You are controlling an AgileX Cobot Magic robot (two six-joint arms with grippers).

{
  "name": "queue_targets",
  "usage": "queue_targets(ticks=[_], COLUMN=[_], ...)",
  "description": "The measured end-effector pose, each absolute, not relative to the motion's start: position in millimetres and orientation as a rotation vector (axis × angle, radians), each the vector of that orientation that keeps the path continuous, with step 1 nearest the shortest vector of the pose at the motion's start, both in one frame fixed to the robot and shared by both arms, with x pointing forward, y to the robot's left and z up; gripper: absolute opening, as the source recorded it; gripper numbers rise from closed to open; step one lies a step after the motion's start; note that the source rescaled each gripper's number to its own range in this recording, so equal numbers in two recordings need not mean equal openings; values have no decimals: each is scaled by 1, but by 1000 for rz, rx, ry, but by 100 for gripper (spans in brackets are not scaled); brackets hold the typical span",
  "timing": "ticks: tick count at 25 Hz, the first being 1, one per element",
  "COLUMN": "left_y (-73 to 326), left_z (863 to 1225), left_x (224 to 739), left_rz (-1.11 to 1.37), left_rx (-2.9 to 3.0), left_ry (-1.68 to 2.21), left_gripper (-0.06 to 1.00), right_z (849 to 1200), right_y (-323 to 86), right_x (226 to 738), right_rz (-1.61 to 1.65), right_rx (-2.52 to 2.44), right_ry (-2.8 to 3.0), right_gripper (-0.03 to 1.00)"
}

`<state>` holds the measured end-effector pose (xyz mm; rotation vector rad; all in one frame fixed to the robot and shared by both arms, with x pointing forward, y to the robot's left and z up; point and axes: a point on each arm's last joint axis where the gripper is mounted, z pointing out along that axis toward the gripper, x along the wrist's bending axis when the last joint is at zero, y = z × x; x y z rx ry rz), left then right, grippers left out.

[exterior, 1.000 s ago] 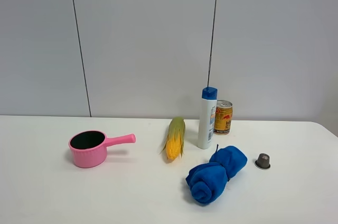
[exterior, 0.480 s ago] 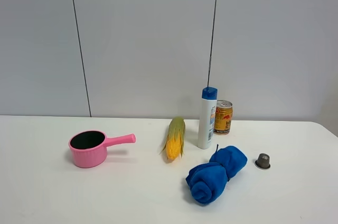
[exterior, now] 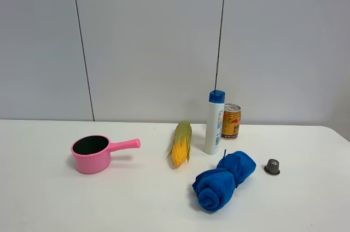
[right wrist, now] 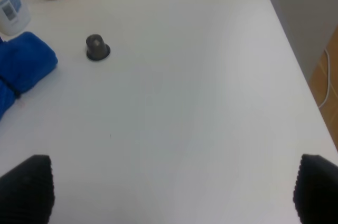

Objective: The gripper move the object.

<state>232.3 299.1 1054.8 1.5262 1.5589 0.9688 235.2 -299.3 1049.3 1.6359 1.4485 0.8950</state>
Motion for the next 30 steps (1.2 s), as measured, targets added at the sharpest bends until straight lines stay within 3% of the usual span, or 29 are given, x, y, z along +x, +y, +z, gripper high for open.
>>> queue_targets(ticks=[30], left_y=[299], left_z=[1055], left_x=[232], left_rz=[969], left_rx=[1526], left_ry=[1559], left_gripper=[100], right_z=[1049], right_y=[-299], right_x=[235], right_rz=[896], right_rx=[1634], right_ry=[1447], right_gripper=[99])
